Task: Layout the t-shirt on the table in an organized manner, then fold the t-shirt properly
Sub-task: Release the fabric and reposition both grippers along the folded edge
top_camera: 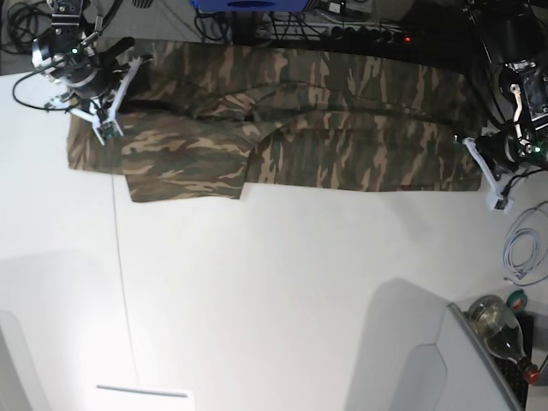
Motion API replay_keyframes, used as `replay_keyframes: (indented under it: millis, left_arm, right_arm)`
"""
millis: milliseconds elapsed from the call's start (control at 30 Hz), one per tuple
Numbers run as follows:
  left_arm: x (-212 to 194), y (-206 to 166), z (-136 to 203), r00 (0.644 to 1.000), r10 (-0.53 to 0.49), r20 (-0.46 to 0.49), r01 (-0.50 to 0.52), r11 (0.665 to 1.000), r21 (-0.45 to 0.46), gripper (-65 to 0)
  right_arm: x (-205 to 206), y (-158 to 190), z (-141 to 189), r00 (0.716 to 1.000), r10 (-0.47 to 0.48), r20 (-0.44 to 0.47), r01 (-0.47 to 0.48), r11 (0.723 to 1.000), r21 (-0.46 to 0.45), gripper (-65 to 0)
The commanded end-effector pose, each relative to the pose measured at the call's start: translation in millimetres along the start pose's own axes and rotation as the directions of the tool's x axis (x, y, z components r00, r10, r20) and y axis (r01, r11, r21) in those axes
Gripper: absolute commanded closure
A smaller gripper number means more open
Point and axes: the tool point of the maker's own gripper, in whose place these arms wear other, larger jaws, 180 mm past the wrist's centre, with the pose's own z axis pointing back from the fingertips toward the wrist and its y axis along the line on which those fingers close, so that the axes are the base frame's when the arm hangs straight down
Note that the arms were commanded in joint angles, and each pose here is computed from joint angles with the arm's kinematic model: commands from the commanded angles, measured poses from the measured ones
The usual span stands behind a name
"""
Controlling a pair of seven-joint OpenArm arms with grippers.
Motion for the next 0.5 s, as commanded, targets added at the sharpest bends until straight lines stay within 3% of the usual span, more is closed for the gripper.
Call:
replay_keyframes:
  millis: [0,467]
  left_arm:
    - [8.3,7.2,3.0,1.0,-0.01,0.025,0.01,1.0,0.014,0.0]
    - [-4.5,5.8,-8.3,1.0,0.008,-0.015,-0.008,1.0,-0.008,0.0]
  right_arm:
    - [6.6,-6.0,-0.2,1.0,-0.004,0.02,0.004,1.0,-0.016,0.0]
    - [3.5,-4.1,-6.1,1.0,-0.012,0.005,0.012,1.0,-0.005,-0.9]
